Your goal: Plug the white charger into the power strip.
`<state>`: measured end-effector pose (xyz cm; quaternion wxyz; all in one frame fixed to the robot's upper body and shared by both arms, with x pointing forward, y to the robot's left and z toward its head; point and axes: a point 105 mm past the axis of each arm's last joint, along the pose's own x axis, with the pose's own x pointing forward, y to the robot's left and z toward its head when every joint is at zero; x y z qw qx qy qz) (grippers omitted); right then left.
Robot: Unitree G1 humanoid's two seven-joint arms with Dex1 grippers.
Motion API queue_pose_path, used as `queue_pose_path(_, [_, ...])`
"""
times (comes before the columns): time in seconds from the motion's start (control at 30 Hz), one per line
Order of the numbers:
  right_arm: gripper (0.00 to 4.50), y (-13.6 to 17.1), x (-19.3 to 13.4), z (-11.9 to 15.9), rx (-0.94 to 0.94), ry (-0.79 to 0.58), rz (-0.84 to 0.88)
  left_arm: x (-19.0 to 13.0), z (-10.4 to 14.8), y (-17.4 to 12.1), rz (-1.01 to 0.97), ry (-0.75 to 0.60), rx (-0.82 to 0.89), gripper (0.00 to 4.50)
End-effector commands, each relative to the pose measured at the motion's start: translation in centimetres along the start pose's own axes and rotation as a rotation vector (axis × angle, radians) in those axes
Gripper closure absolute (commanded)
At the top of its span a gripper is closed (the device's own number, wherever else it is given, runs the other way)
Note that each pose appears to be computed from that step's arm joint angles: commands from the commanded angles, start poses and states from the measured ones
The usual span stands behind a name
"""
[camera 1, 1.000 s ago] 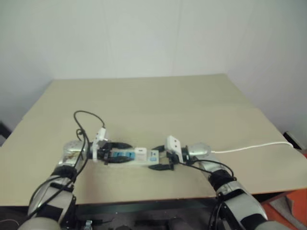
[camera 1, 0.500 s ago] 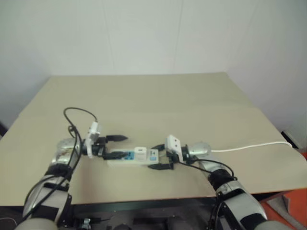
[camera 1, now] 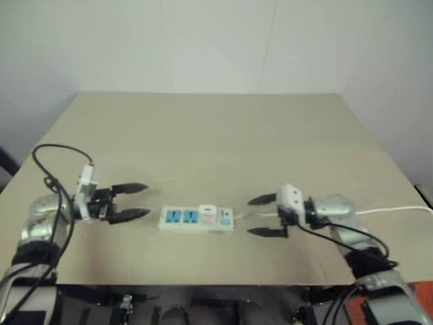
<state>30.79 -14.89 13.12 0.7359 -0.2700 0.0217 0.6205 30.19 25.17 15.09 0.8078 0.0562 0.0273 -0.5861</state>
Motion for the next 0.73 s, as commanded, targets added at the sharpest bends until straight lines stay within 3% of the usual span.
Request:
queue_pose_path(0.03, [0.03,-0.1,-4.0,2.3,-0.042,-0.001,-0.033,-2.0,2.1,-0.6,0.021,0.012,0.069,0.0])
queue_pose_path(0.23, [0.03,1.2,-7.7,3.2,-0.014,0.065,-0.06,-3.0,2.4,-1.7,0.027,0.044,0.068,0.0])
queue_pose_path(0.73, [0.03,2.6,-9.2,2.5,0.009,0.134,-0.157,-1.0,2.7,-1.5,-0.006,0.033,0.073,0.0])
